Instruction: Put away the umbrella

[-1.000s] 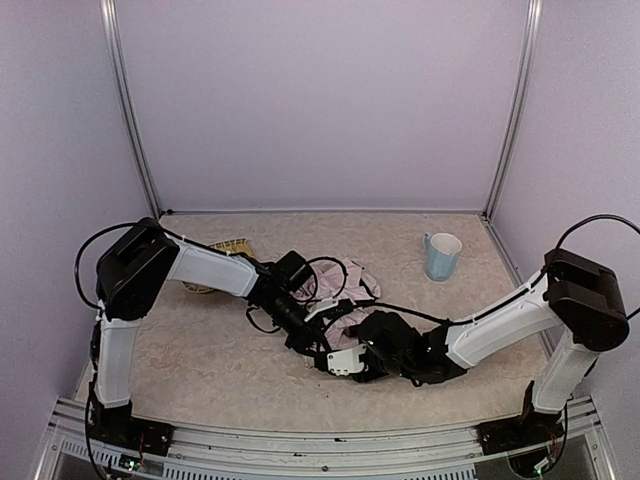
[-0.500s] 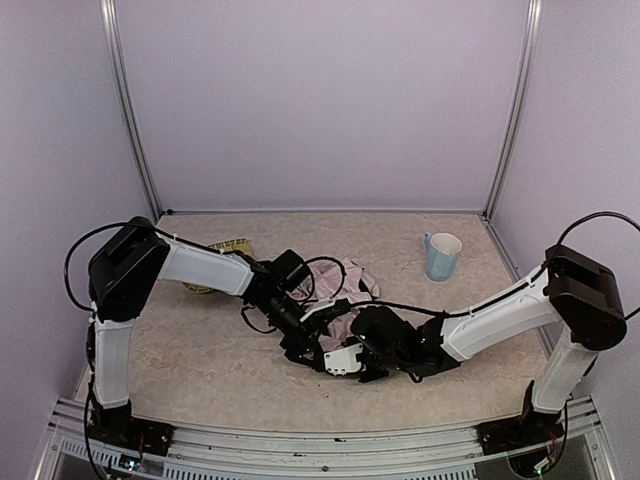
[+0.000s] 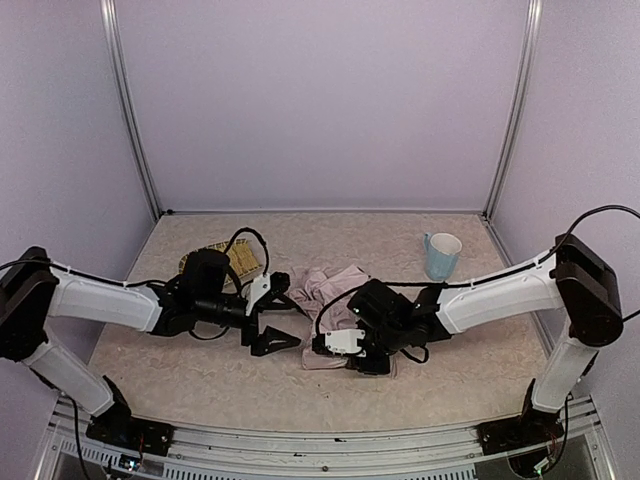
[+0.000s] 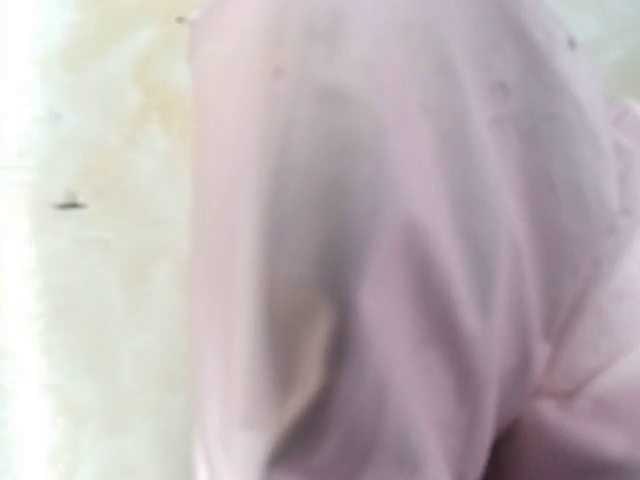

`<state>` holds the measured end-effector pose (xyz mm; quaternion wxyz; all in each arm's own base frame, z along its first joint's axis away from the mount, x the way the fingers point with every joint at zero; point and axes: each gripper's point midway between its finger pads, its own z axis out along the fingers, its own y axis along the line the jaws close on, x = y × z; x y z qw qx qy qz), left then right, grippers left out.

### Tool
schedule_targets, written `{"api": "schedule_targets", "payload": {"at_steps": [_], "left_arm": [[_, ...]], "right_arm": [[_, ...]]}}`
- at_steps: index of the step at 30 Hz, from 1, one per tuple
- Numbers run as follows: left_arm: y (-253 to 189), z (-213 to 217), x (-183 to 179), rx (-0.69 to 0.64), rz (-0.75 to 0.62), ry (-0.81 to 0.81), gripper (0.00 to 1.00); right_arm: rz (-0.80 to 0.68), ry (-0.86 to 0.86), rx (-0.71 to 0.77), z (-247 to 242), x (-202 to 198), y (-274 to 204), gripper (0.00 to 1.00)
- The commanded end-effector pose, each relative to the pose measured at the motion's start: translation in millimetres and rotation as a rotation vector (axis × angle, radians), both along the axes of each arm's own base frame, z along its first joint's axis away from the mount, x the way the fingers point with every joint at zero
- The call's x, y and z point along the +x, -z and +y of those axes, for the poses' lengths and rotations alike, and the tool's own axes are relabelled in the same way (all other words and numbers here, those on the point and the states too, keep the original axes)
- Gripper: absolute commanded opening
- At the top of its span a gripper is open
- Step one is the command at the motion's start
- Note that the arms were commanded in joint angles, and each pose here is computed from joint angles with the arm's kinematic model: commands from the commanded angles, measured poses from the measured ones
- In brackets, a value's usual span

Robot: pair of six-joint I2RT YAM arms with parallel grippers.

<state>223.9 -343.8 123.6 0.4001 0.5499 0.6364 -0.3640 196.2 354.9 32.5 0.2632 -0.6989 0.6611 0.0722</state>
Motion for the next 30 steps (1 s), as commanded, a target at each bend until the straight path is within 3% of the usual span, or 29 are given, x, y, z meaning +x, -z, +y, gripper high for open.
{"api": "schedule_targets", "payload": {"at_steps": [1, 5, 9, 17, 20, 23, 27, 30], "left_arm": [[-36.7, 12.2, 0.0, -0.108, -0.295, -0.086, 0.91], [-9.5, -3.4, -34.4, 0.061, -0.435, -0.019, 0.88], [28.6, -19.7, -50.0, 0.265, -0.52, 0.024, 0.88], [76.3, -43.8, -28.2, 0.47, -0.628, 0.044, 0.94], [95.5, -43.0, -22.7, 0.539, -0.602, 0.065, 0.92], [115.3, -38.9, -21.7, 0.602, -0.54, 0.078, 0.85], [126.4, -37.9, -22.5, 0.616, -0.434, 0.087, 0.55], [120.8, -41.2, -31.6, 0.571, -0.353, 0.106, 0.4]], "right_arm": [[0.554, 0.054, -0.175, -44.2, -69.3, 34.3, 0.13], [0.769, 0.062, -0.139, -39.5, -79.8, 27.3, 0.13], [0.856, 0.087, -0.154, -43.0, -78.9, 34.6, 0.13], [0.997, 0.087, -0.117, -39.7, -71.0, 40.3, 0.12], [1.001, 0.09, -0.102, -38.6, -67.0, 39.7, 0.12], [0.997, 0.077, -0.08, -34.6, -63.9, 36.3, 0.12], [0.988, 0.055, -0.037, -26.7, -59.4, 28.2, 0.14], [0.938, 0.079, -0.01, -23.9, -46.7, 24.2, 0.24]]}}
